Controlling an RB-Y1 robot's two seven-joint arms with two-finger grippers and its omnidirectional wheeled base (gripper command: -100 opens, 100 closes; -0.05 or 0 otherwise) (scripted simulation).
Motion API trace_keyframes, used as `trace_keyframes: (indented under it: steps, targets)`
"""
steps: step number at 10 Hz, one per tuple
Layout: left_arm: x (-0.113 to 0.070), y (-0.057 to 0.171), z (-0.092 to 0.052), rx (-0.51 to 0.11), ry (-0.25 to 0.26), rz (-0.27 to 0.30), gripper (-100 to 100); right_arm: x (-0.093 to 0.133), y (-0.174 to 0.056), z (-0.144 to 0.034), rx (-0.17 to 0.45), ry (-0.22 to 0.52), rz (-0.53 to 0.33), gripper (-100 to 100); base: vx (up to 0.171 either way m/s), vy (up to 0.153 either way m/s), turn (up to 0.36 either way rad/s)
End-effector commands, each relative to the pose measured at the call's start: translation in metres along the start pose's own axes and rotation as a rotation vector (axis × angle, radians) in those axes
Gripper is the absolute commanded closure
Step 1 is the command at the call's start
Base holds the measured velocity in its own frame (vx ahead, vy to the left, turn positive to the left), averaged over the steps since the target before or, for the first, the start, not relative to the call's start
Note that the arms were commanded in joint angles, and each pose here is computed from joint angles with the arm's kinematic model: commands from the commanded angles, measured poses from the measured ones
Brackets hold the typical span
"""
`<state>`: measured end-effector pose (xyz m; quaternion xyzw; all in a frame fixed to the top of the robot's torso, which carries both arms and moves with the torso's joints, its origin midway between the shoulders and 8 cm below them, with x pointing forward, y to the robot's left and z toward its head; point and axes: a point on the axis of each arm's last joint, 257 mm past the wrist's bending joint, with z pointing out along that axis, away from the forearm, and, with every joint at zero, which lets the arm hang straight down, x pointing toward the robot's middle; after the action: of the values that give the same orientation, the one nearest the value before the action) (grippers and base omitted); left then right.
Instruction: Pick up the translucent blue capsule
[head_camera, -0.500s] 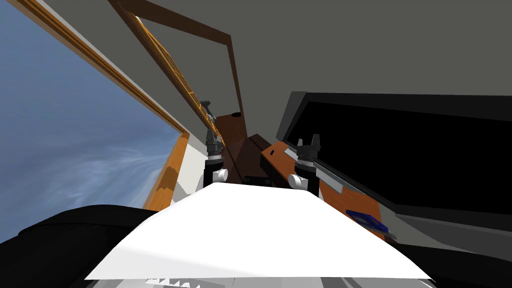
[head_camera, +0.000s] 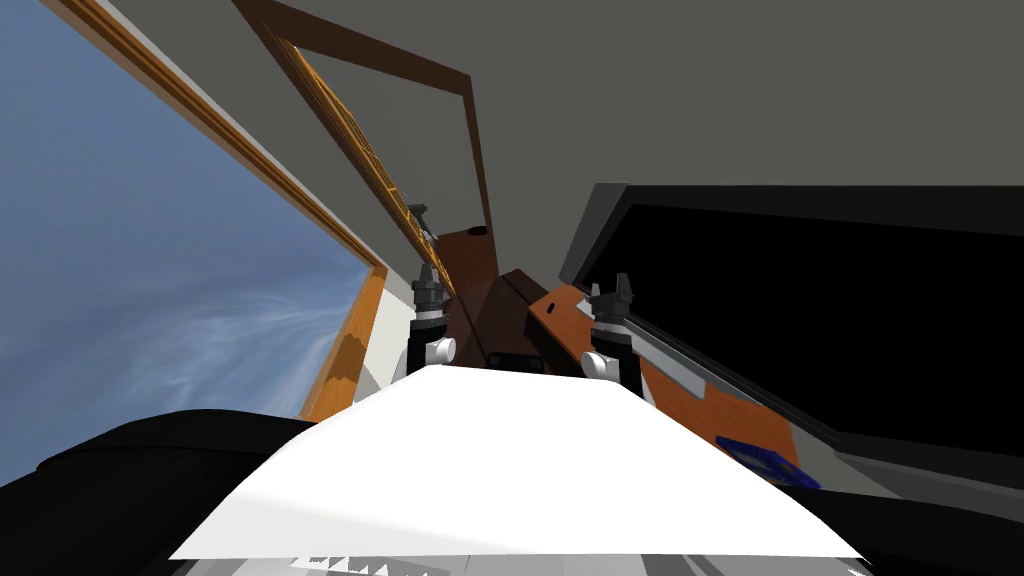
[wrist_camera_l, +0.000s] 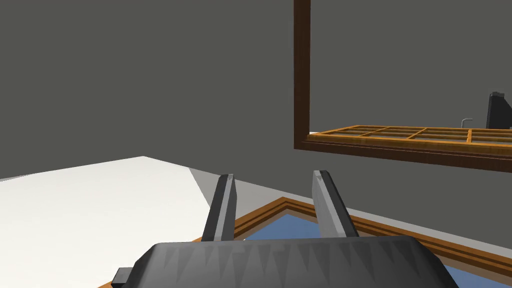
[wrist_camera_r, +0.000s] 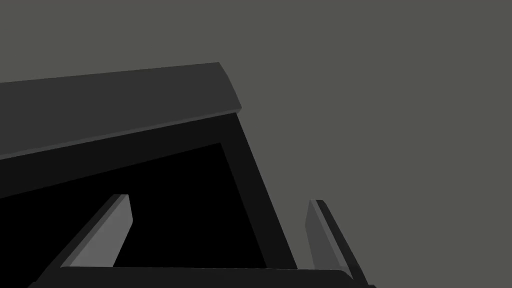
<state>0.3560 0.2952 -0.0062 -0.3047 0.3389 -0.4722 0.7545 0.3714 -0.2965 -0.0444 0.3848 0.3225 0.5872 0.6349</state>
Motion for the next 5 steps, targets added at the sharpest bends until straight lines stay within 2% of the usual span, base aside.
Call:
trace_keyframes:
  steps: [1,3,5]
  targets:
    - [0.000,0.000,0.000,0.000,0.000,0.000,0,-0.008,-0.019,-0.007,0.062,-0.001,0.016,-100,0.072,0.167,0.054]
    - [0.000,0.000,0.000,0.000,0.000,0.000,0,-0.022,-0.049,-0.018,0.152,-0.021,0.048,-100,0.115,0.194,0.070]
    - [0.000,0.000,0.000,0.000,0.000,0.000,0,-0.039,-0.083,-0.034,0.258,-0.058,0.090,-100,0.130,0.231,0.059]
